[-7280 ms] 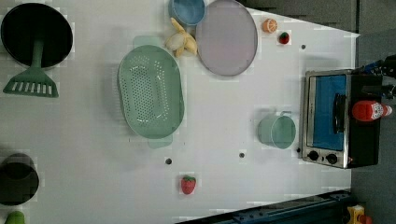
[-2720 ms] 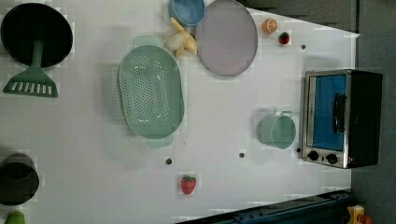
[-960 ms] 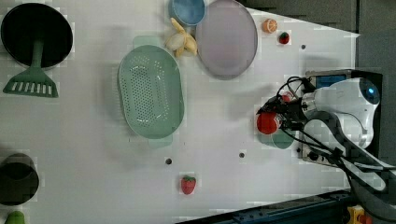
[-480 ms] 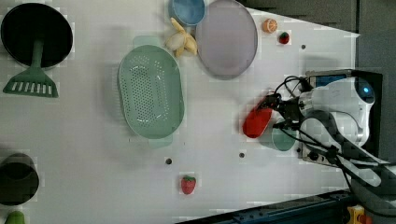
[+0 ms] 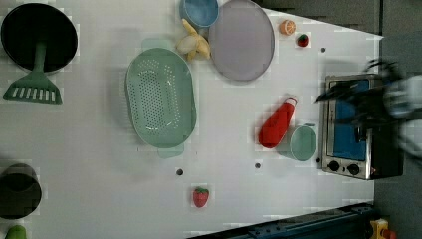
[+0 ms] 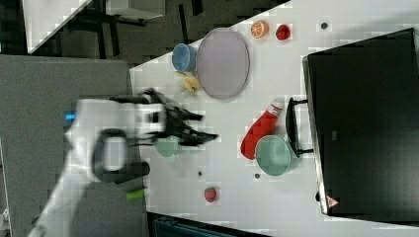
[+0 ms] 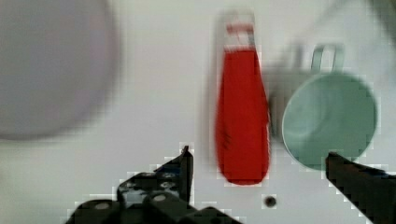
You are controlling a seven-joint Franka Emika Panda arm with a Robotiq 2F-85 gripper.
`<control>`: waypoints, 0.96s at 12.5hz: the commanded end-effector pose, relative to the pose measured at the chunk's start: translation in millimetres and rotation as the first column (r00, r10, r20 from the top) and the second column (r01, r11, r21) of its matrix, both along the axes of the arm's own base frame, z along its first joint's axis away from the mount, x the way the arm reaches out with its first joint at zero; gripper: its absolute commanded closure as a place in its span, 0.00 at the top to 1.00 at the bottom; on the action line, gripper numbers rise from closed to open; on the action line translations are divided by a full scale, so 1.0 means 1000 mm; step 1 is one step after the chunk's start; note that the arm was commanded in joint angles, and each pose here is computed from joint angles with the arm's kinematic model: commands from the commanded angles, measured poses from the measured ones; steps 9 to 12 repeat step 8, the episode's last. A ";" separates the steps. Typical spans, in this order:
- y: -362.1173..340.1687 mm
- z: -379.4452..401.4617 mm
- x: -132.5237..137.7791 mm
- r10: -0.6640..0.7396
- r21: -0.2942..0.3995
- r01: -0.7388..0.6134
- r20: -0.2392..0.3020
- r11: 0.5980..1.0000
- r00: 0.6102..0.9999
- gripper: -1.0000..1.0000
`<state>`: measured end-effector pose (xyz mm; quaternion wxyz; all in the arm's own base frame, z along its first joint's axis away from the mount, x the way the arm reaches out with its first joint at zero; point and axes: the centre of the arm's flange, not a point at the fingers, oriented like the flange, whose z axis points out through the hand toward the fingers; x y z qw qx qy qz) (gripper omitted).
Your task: Pick Ketchup from oven and place it on table.
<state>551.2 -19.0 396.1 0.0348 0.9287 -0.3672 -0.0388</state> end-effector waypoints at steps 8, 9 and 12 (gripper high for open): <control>-0.016 0.213 -0.011 -0.068 0.030 0.067 0.012 0.997 0.998 1.00; -0.016 0.213 -0.011 -0.068 0.030 0.067 0.012 0.997 0.998 1.00; -0.016 0.213 -0.011 -0.068 0.030 0.067 0.012 0.997 0.998 1.00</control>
